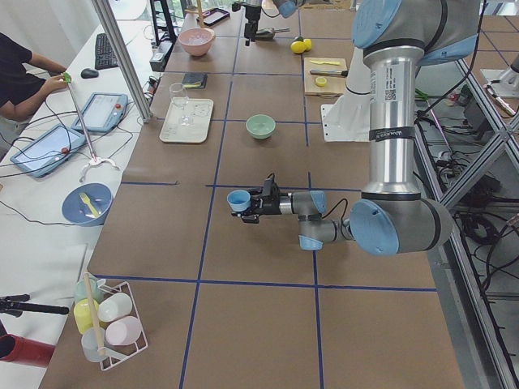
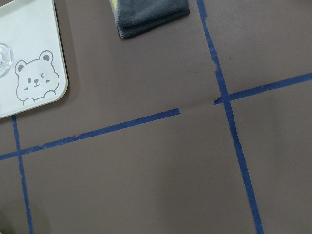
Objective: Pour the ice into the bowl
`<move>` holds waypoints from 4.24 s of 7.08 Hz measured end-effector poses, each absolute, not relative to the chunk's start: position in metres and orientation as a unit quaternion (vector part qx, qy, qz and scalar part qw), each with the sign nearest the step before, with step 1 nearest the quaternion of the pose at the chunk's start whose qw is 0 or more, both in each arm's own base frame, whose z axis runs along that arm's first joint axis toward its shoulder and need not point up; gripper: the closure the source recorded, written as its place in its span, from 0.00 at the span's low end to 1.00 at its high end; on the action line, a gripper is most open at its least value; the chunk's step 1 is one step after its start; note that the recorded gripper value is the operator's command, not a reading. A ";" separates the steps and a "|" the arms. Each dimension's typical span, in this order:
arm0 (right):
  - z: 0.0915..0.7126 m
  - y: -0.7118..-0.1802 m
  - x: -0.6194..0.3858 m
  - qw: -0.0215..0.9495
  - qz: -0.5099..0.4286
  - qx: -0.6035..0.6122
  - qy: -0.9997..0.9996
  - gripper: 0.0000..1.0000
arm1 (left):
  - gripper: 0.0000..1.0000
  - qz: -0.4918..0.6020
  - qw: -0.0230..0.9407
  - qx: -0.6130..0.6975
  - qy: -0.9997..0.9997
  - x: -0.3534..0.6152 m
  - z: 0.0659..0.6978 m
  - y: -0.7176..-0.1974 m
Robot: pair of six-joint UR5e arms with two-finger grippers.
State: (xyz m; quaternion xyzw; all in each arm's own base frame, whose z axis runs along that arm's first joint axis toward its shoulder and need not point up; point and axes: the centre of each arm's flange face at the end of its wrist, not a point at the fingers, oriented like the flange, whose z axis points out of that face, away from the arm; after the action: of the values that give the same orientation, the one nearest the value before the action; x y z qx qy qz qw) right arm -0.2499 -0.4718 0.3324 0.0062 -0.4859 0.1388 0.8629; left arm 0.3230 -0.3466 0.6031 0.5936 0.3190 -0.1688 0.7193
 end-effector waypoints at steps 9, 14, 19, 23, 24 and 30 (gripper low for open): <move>0.331 -0.472 -0.244 0.861 0.141 0.007 -0.488 0.00 | 1.00 -0.014 0.704 0.672 0.230 0.442 0.373 -0.340; 0.332 -0.472 -0.245 0.861 0.141 0.005 -0.488 0.00 | 1.00 0.162 0.738 0.648 0.100 0.528 0.317 -0.316; 0.328 -0.470 -0.240 0.859 0.147 0.006 -0.491 0.00 | 1.00 0.344 0.696 0.626 -0.069 0.562 0.297 -0.297; 0.333 -0.469 -0.236 0.858 0.160 0.000 -0.487 0.00 | 1.00 0.471 0.615 0.597 -0.209 0.567 0.288 -0.294; 0.334 -0.469 -0.234 0.858 0.166 -0.001 -0.486 0.00 | 1.00 0.488 0.599 0.588 -0.239 0.566 0.288 -0.295; 0.347 -0.475 -0.233 0.861 0.177 -0.007 -0.477 0.00 | 1.00 0.487 0.574 0.568 -0.332 0.551 0.285 -0.299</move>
State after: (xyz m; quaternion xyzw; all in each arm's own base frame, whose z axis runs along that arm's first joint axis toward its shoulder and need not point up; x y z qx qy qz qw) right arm -0.2335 -0.4747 0.3469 -0.0068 -0.4768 0.1768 0.8610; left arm 0.5513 -0.2987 0.2852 0.5682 -0.3322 0.4868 0.5743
